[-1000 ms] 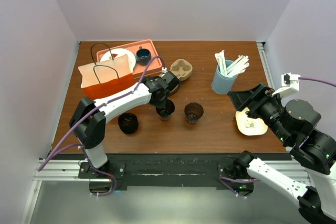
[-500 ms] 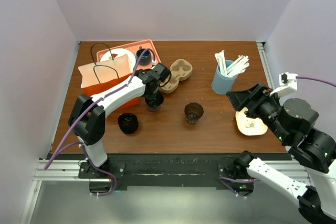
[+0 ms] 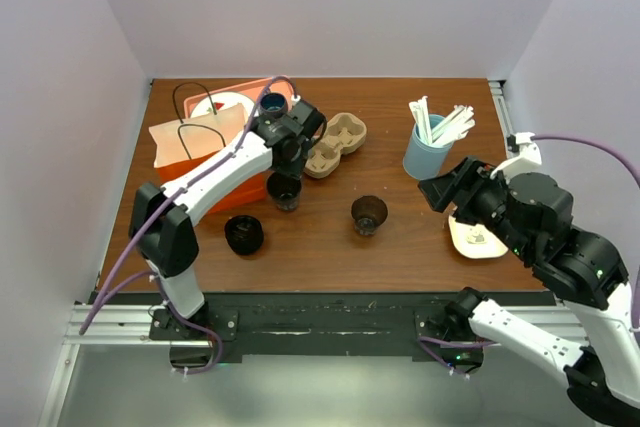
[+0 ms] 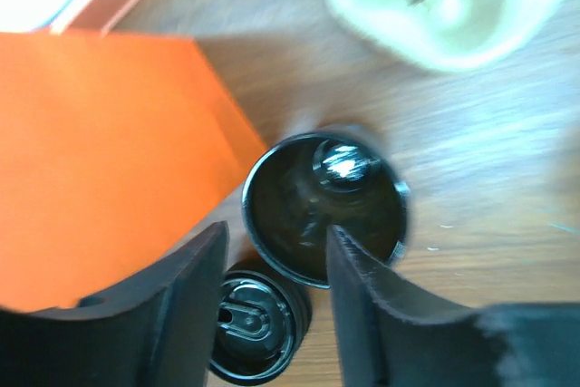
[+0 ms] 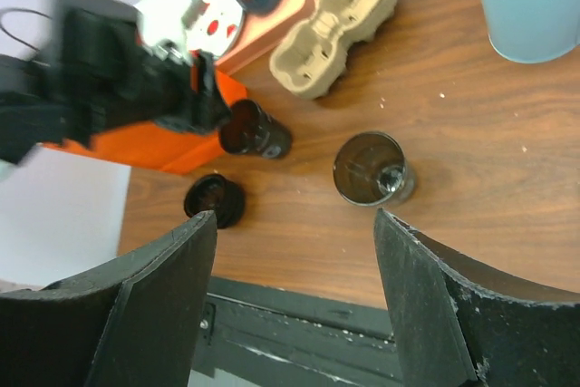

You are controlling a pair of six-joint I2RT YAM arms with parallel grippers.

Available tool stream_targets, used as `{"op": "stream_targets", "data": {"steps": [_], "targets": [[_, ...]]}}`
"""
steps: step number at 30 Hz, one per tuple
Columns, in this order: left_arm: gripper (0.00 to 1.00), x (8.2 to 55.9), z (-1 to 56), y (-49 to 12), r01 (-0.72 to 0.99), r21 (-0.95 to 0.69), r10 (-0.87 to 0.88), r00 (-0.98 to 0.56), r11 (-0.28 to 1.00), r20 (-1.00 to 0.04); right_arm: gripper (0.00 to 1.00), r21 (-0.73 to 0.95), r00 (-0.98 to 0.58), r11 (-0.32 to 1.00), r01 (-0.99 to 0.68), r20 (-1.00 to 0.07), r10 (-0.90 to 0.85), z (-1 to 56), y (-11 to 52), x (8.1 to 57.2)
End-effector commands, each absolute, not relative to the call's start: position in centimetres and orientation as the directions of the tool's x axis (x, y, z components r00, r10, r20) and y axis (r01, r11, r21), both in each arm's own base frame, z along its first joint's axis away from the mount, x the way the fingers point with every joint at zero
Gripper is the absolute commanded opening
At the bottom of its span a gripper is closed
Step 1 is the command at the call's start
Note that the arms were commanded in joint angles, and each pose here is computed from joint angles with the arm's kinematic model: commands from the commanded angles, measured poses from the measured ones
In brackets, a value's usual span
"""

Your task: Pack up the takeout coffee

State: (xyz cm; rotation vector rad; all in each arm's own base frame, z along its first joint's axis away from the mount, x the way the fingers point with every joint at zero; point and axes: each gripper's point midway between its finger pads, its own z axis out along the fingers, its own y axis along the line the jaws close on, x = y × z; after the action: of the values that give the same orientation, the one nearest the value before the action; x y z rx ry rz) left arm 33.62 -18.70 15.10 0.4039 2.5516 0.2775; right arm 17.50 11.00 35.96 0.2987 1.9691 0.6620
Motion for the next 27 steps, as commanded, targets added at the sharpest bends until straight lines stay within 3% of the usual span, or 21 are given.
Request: {"op": "stream_targets", "data": {"steps": [1, 7, 13, 20, 27], "targets": [[0.61, 33.8, 21.5, -21.4, 0.307, 0.102, 0.303, -0.731, 0.946, -0.612, 0.74, 0.549, -0.534, 0.835, -0.036, -0.717, 0.449, 34.1, 11.5, 17.4], [0.76, 31.4, 27.9, -26.0, 0.490, -0.170, 0.210, -0.626, 0.855, -0.751, 0.77, 0.511, -0.618, 0.859, 0.006, -0.674, 0.405, 31.6, 11.7, 16.7], [1.00, 27.3, 31.6, -27.0, 0.590, -0.321, 0.124, -0.590, 0.740, -0.798, 0.99, 0.463, -0.681, 0.886, -0.022, -0.656, 0.326, 30.0, 12.2, 16.1], [1.00, 24.2, 30.3, -23.3, 0.547, -0.293, 0.131, -0.607, 0.784, -0.784, 0.99, 0.477, -0.723, 0.878, -0.044, -0.622, 0.302, 29.4, 13.6, 16.0], [1.00, 21.8, 28.2, -20.4, 0.501, -0.275, 0.130, -0.631, 0.820, -0.764, 0.99, 0.412, -0.756, 0.909, 0.067, -0.574, 0.316, 26.9, 13.1, 16.8]]}}
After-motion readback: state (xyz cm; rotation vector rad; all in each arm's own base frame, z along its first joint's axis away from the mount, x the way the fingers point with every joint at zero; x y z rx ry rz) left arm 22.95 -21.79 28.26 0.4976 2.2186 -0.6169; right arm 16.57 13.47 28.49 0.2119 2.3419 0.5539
